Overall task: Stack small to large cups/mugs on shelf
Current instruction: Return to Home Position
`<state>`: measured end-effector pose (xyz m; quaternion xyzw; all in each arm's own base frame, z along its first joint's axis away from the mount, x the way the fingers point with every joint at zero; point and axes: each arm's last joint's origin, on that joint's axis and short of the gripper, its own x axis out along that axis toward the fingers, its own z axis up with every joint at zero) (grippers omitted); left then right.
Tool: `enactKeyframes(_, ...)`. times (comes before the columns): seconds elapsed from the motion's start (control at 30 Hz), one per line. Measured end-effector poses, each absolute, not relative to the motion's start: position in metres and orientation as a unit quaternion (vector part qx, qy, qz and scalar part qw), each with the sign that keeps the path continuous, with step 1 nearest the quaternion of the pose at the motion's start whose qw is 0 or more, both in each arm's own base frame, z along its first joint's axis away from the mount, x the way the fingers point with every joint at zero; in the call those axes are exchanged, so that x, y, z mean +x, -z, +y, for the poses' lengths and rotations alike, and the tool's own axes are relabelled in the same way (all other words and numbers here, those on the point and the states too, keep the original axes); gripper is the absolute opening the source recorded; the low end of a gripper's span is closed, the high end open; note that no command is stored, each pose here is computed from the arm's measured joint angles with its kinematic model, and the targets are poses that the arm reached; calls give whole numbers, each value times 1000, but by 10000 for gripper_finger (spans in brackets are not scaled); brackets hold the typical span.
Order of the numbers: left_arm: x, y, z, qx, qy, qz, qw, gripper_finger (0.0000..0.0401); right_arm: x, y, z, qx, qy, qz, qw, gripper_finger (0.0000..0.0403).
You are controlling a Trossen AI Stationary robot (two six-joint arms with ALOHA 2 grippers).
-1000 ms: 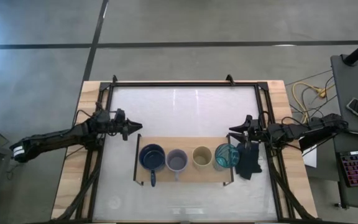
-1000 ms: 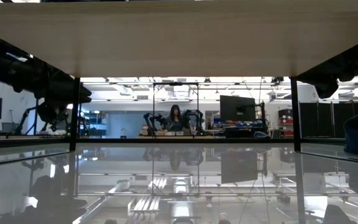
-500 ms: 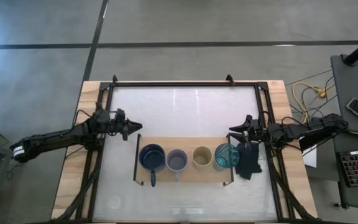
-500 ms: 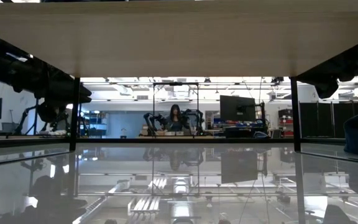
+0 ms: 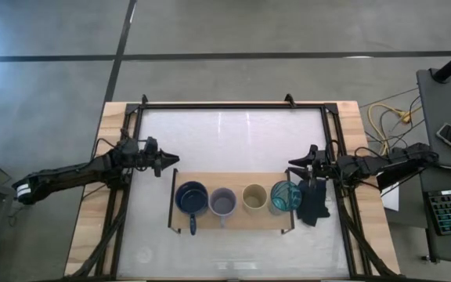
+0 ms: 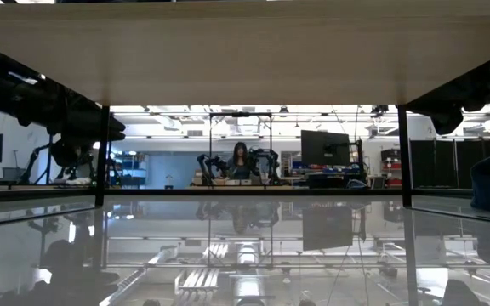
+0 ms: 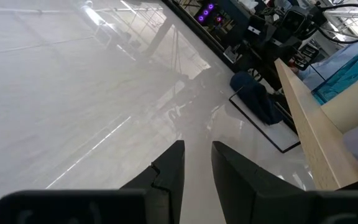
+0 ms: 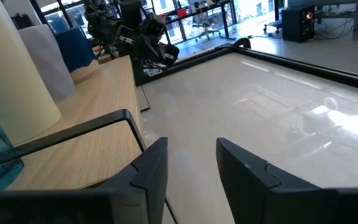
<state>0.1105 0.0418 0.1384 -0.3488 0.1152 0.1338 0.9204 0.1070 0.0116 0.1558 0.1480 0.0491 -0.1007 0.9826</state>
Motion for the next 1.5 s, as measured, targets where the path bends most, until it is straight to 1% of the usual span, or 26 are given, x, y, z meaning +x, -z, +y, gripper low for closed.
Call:
enactKeyframes(0.47, 111, -138, 42, -349, -134, 115, 920, 67, 107, -156, 12, 148, 101, 49, 983, 120)
enactKeyframes(0.9, 111, -138, 42, -349, -134, 115, 920, 67, 107, -156, 12, 148, 101, 49, 983, 130)
enactKeyframes(1.2, 111, -138, 42, -349, -134, 115, 920, 67, 107, -156, 12, 148, 101, 49, 983, 123)
enactKeyframes(1.5, 111, -138, 42, -349, -134, 115, 920, 67, 107, -156, 12, 148, 101, 49, 983, 129)
